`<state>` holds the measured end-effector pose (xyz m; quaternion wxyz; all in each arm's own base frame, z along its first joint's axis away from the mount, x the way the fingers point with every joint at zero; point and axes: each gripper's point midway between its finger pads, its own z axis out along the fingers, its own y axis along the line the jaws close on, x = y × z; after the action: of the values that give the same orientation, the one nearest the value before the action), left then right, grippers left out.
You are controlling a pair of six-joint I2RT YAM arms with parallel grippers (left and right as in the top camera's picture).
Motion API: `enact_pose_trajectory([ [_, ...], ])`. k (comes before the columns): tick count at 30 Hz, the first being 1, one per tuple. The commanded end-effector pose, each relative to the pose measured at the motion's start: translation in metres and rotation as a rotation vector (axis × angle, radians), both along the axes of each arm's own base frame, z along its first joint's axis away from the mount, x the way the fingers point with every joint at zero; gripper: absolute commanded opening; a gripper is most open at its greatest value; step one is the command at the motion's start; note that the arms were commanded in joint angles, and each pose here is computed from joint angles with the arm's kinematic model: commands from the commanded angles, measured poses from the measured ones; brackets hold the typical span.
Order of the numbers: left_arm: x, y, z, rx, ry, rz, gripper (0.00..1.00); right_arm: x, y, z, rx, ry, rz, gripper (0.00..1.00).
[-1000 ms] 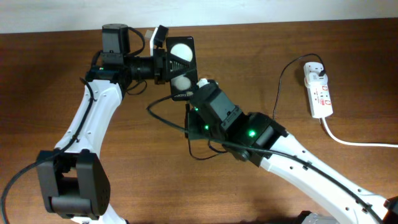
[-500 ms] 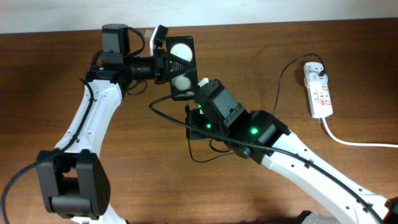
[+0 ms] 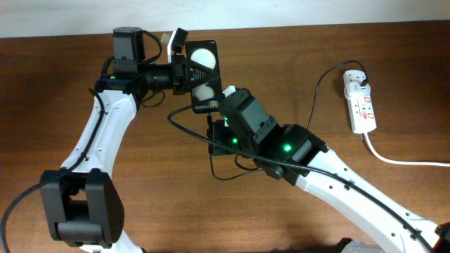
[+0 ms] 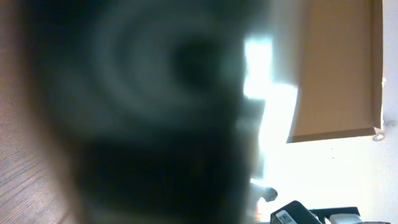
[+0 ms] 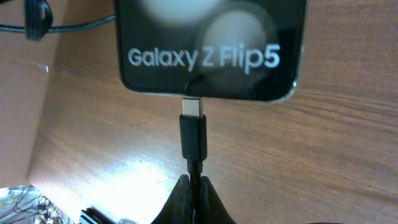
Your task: Plug charger to phone and switch on socket
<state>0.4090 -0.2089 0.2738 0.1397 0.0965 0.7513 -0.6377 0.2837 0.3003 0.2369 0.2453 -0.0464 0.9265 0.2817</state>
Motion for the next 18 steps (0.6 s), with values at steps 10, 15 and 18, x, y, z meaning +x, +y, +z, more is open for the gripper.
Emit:
enact_pose_trajectory([
  [10,-0.0062,-0.0001,0.0059,-0.024,-0.004,-0.033,0.00,0.0051,-0.0014,0.0075,0.011,-0.019,-0.019,0.04],
  [15,-0.0080,-0.0004,0.0076,-0.033,-0.006,-0.044,0.00,0.0039,-0.0003,0.0076,0.015,-0.014,-0.013,0.04],
  [18,-0.0080,-0.0003,0.0076,-0.033,-0.005,-0.044,0.00,0.0022,0.0008,0.0074,0.020,-0.006,-0.005,0.04],
])
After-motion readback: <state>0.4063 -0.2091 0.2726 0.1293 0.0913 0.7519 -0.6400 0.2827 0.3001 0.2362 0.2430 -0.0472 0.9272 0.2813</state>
